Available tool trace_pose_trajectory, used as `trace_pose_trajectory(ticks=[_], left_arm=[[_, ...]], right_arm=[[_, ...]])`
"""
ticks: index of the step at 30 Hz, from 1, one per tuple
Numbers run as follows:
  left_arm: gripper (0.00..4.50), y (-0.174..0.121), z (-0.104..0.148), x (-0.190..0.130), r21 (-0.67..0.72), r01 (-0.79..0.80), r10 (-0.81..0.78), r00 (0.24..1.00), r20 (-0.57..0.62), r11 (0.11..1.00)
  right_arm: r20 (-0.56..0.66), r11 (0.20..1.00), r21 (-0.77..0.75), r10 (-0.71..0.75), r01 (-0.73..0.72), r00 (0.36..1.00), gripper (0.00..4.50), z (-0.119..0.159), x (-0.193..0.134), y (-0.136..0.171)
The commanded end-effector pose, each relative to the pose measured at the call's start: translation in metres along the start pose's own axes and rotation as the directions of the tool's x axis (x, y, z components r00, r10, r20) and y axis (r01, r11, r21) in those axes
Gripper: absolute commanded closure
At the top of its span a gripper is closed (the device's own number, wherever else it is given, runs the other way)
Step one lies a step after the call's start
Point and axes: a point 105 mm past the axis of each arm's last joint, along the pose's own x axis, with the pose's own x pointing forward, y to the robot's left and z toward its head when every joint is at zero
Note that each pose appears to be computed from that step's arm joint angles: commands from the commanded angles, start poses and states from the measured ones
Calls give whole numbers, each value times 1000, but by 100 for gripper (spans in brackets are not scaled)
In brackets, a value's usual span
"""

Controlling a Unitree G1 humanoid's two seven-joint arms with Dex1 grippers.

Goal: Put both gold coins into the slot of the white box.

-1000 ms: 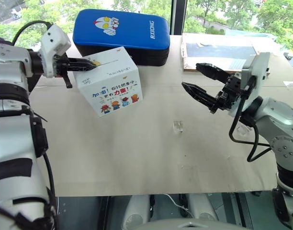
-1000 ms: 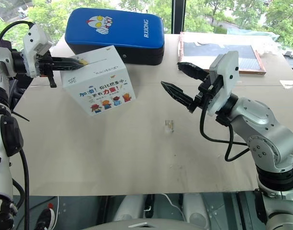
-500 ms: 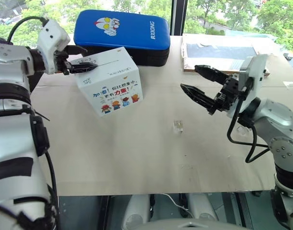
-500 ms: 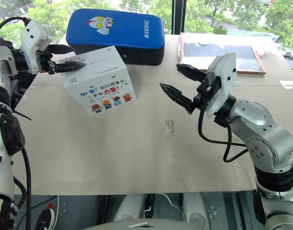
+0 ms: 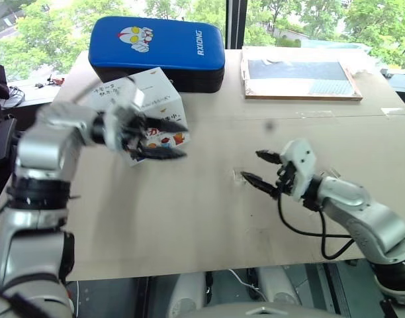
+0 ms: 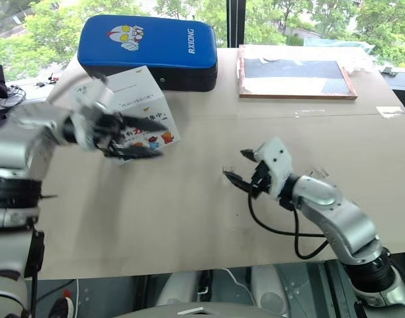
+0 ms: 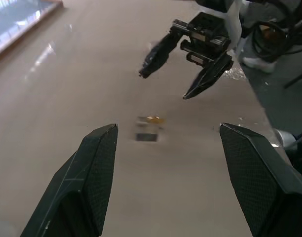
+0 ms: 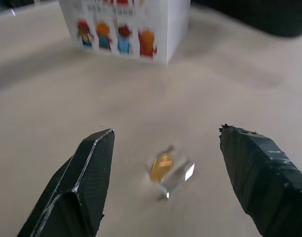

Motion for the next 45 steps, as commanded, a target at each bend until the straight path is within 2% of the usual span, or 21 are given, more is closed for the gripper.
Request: trace_pose_trajectory(ticks=[1,7,13,16,17,20,21,22,27,29,31,33,36,39,42,45], left_arm=[[122,-12,-3,4,67,-99,102,994,-45,993],[122,-29,-23,18,17,-179,180,982,-55,984],[122,-32,-20,26,-4,-255,254,967,-19,967],[114,-31,-17,26,-13,-275,275,961,-11,961],[114,-31,-17,26,-13,-277,277,961,-13,961],[114,-31,-16,27,-18,-281,281,960,-12,960],[114,-31,-16,27,-19,-282,282,959,-12,959],[114,-31,-16,27,-21,-281,281,960,-11,960],[114,-36,-14,30,-49,-239,239,971,2,970],[114,-40,-8,33,-85,-210,215,975,53,974],[114,-40,1,34,-137,-195,213,968,131,971],[114,-38,11,35,-206,-172,218,949,228,963],[114,-34,27,33,-290,-130,235,902,361,948],[114,-34,38,32,-331,-86,234,868,438,940],[114,-39,44,32,-321,-47,201,863,464,946],[114,-42,48,33,-321,-14,176,859,482,947]], right_arm=[[-24,999,-38,-10,9,1000,86,-4,8,6],[-48,999,-15,-51,51,998,86,-11,16,6],[-63,995,-21,-95,94,994,86,-17,21,0],[-73,993,-24,-116,115,991,174,-20,24,-3],[-73,992,-26,-122,120,990,234,-21,25,-4],[-70,991,-25,-131,129,989,358,-20,27,-6],[-70,991,-25,-131,130,989,426,-20,27,-6],[-70,991,-26,-133,132,989,446,-20,27,-7],[-40,989,-4,-151,151,988,446,-14,24,-10],[10,988,64,-139,138,990,446,-3,22,-10],[85,984,156,-103,88,991,446,11,19,-7],[202,973,232,-27,-21,979,446,33,15,3],[330,950,249,98,-187,939,446,58,8,23],[400,920,255,179,-297,899,446,73,2,39],[431,880,253,269,-401,861,446,80,-5,55],[443,858,270,292,-437,847,446,83,-8,60]])
